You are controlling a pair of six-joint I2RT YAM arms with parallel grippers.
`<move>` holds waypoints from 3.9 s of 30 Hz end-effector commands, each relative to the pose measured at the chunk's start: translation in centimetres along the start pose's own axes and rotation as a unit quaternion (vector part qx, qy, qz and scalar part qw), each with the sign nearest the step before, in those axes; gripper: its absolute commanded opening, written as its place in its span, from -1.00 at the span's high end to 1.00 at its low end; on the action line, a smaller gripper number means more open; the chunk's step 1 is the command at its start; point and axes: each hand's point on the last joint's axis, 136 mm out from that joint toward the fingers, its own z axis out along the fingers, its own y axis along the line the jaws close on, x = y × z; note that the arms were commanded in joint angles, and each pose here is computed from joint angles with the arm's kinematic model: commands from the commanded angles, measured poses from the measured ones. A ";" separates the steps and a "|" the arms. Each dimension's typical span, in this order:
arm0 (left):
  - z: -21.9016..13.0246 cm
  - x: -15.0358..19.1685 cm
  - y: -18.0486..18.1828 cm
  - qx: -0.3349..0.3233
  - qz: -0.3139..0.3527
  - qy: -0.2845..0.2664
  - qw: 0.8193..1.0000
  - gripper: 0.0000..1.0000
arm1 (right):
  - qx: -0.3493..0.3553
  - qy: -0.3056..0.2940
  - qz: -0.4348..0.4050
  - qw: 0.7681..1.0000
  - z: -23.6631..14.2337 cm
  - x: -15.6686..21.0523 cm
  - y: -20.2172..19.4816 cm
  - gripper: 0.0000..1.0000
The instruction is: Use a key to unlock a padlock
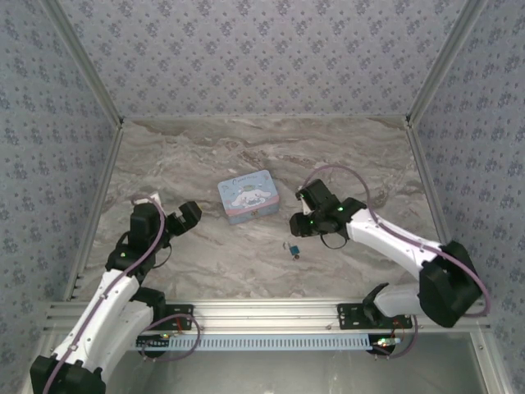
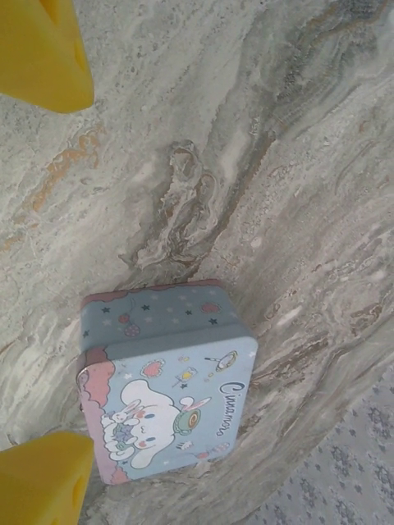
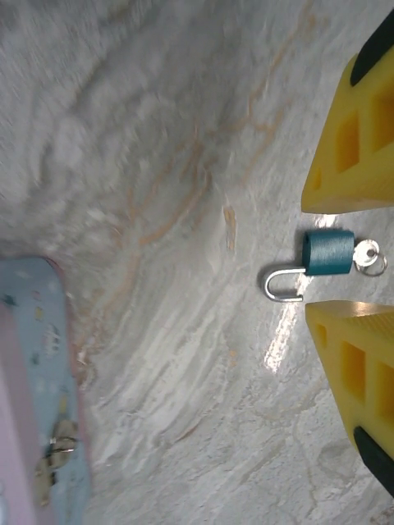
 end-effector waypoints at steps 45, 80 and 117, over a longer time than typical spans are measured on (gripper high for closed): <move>0.3 -6.9 -2.0 -0.036 0.026 -0.075 0.996 -0.99 | 0.250 -0.420 0.083 0.868 -9.5 -4.0 -21.6 -1.00; 1.6 -8.8 0.8 -0.124 0.206 -0.108 0.965 -0.99 | 0.229 -0.349 0.026 0.908 -0.4 -8.3 -25.4 -1.00; 8.7 -8.1 5.6 -0.119 0.350 -0.186 0.911 -0.99 | 0.234 -0.345 0.019 0.909 -0.3 -8.4 -25.2 -1.00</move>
